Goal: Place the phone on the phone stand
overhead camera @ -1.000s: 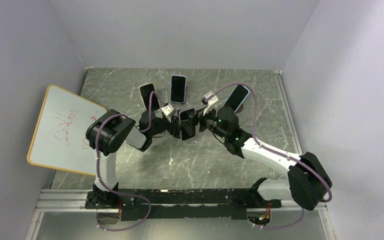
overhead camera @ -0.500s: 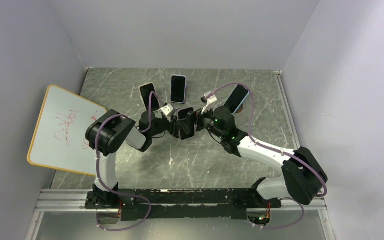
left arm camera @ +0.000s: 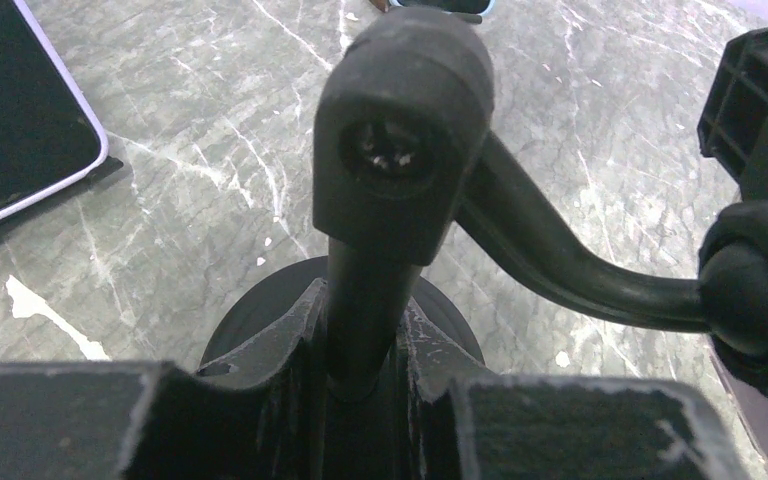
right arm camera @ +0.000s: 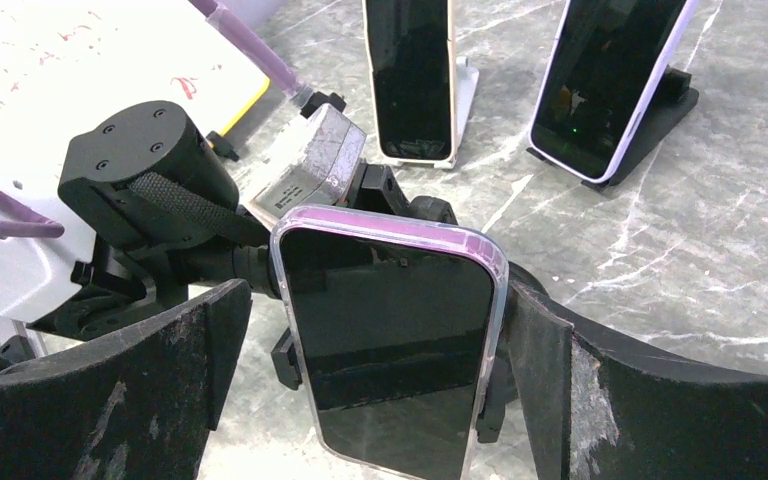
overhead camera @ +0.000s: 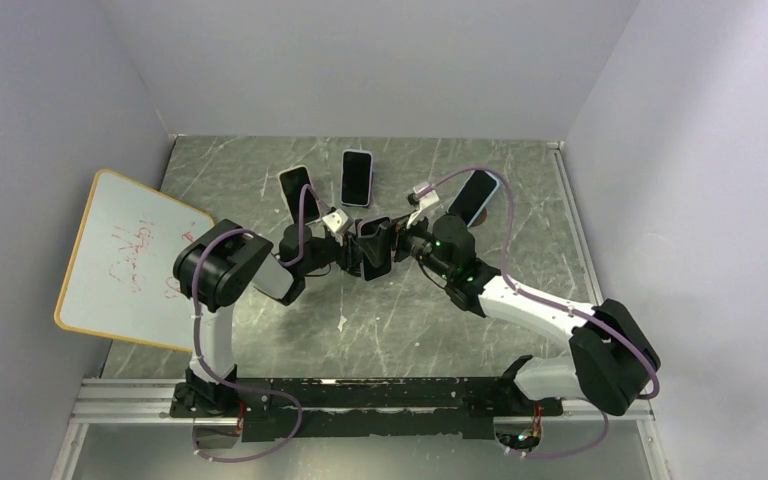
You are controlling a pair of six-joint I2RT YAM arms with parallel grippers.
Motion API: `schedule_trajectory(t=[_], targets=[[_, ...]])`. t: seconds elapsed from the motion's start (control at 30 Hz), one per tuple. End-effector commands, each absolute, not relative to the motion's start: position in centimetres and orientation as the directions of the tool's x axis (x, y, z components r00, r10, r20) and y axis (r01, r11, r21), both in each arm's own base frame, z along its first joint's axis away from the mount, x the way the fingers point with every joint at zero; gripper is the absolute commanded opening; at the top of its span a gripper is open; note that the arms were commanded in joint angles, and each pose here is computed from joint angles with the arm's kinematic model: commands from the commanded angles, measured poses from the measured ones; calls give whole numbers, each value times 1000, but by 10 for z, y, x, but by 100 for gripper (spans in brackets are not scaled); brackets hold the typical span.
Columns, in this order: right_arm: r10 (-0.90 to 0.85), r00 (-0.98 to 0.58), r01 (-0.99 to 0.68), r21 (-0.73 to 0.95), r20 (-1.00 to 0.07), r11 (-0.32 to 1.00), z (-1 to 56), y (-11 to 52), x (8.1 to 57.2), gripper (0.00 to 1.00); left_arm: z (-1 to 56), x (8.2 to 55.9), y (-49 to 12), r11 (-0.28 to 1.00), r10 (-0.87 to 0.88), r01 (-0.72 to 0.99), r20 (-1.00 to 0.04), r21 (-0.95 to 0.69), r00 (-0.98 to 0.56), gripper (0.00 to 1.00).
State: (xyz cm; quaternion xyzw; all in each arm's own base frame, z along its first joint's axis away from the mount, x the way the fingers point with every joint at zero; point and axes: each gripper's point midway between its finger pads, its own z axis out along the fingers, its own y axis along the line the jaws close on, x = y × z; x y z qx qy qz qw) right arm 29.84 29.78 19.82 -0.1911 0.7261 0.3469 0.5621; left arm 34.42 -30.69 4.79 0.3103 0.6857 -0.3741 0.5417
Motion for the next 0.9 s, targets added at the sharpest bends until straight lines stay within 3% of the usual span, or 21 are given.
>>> schedule_trajectory(t=[0.0,0.37,0.5,0.6,0.7,0.87], targets=[[125,-295,-667,298,-947,682,200,302,300,100,-27,303,-293,561,123,740,-847,-371,-517,5],[89,-333,-667,301,-939,682,186,317,305,90,-31,302,-289,579,130,729,-842,-365,-524,5],[75,-333,-670,292,-940,683,184,320,306,63,-29,302,-289,580,126,728,-843,-365,-523,5],[68,-327,-669,281,-943,688,184,320,307,47,-28,303,-287,590,124,723,-845,-359,-520,20],[66,-319,-656,271,-945,704,183,317,310,45,-23,304,-284,603,120,719,-851,-346,-511,34],[57,-305,-610,240,-951,755,180,306,318,45,-11,307,-277,634,106,705,-867,-318,-487,43]])
